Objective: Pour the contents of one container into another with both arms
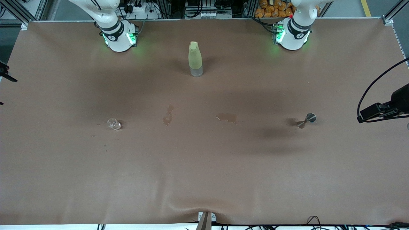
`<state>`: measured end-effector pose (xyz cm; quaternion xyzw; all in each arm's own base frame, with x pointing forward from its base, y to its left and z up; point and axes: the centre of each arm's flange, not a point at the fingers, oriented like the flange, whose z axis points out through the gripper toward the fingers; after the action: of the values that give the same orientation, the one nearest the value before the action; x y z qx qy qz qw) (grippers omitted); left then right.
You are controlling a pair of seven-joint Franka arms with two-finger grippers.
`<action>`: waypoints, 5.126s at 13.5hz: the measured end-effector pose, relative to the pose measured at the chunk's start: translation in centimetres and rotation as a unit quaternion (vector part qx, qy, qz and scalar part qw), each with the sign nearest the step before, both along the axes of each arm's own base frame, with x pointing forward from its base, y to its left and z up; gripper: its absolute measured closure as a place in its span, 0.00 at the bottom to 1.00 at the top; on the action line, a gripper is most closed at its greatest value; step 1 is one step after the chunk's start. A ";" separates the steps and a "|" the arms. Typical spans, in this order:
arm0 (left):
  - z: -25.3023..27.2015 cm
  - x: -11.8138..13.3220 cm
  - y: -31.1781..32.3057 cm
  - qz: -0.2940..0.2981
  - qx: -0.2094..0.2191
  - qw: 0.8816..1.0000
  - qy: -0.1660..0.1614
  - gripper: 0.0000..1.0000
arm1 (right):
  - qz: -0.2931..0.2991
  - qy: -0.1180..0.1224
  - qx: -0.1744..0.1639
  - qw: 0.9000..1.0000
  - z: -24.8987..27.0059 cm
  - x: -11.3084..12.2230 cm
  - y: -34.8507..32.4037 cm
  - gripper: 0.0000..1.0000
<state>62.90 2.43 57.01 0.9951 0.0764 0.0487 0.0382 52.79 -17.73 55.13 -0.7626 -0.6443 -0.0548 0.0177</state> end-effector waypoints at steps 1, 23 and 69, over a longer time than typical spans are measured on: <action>0.0 0.0 0.0 0.000 0.000 1.000 0.000 0.00 | 0.005 -0.004 0.014 1.000 -1.3 -0.1 -0.5 0.00; -0.1 0.0 0.0 0.000 0.000 1.000 0.001 0.00 | 0.093 -0.089 0.334 0.934 -31.4 -1.2 -2.0 0.00; -3.0 1.1 -0.9 -0.013 -0.097 0.995 0.018 0.00 | -0.006 -0.103 0.521 0.847 -49.1 -1.7 9.4 0.00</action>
<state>63.99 1.54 54.04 0.9884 0.0687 0.0231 0.1334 51.13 -8.30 6.06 -0.6351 -0.5146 -0.4606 0.3460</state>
